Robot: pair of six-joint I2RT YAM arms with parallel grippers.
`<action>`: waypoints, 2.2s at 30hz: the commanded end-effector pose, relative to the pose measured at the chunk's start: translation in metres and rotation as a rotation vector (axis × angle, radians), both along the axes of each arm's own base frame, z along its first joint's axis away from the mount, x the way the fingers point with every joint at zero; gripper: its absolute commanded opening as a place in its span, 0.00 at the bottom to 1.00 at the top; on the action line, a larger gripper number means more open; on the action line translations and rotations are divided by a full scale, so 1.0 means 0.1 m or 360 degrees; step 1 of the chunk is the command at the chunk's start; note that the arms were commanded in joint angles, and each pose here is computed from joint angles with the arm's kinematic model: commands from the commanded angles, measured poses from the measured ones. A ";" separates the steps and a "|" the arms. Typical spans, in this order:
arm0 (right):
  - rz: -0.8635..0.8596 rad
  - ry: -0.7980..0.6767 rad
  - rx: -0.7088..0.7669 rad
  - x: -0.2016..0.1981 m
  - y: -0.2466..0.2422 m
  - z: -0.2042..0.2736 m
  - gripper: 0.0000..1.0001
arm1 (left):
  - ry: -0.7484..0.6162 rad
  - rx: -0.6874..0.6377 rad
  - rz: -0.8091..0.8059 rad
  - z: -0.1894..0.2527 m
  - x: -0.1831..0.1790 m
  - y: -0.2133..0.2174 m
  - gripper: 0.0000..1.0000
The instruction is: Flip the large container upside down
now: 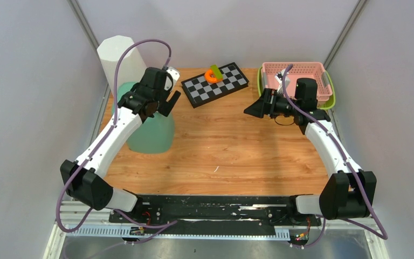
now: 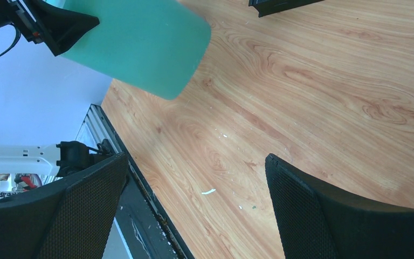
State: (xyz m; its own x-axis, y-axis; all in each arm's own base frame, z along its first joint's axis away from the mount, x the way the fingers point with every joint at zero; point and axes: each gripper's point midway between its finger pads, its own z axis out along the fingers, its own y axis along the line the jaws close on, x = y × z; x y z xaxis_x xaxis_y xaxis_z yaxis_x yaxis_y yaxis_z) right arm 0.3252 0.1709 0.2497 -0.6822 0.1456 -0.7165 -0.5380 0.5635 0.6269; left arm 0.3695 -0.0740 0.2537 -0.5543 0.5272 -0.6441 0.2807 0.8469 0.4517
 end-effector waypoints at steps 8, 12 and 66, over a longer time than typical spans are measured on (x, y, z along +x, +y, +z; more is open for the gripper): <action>-0.0007 -0.0036 0.0017 -0.02 -0.04 0.03 1.00 | 0.0024 0.0060 0.0179 -0.18 -0.10 0.25 1.00; -0.0006 -0.0034 0.0022 -0.03 -0.03 0.03 1.00 | 0.0036 0.0066 0.0235 -0.23 -0.08 0.41 1.00; -0.0070 -0.0042 0.0005 0.02 -0.09 -0.01 1.00 | 0.0064 0.0249 0.0347 -0.41 0.26 1.37 1.00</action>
State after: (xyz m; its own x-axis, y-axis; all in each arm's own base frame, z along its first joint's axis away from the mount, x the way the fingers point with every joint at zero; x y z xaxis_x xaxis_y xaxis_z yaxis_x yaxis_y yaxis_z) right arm 0.3260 0.1690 0.2438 -0.6787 0.1560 -0.7177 -0.5273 0.5767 0.6240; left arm 0.4071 0.0516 0.2462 -0.6015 0.5007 -0.6225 0.0631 0.8065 0.5878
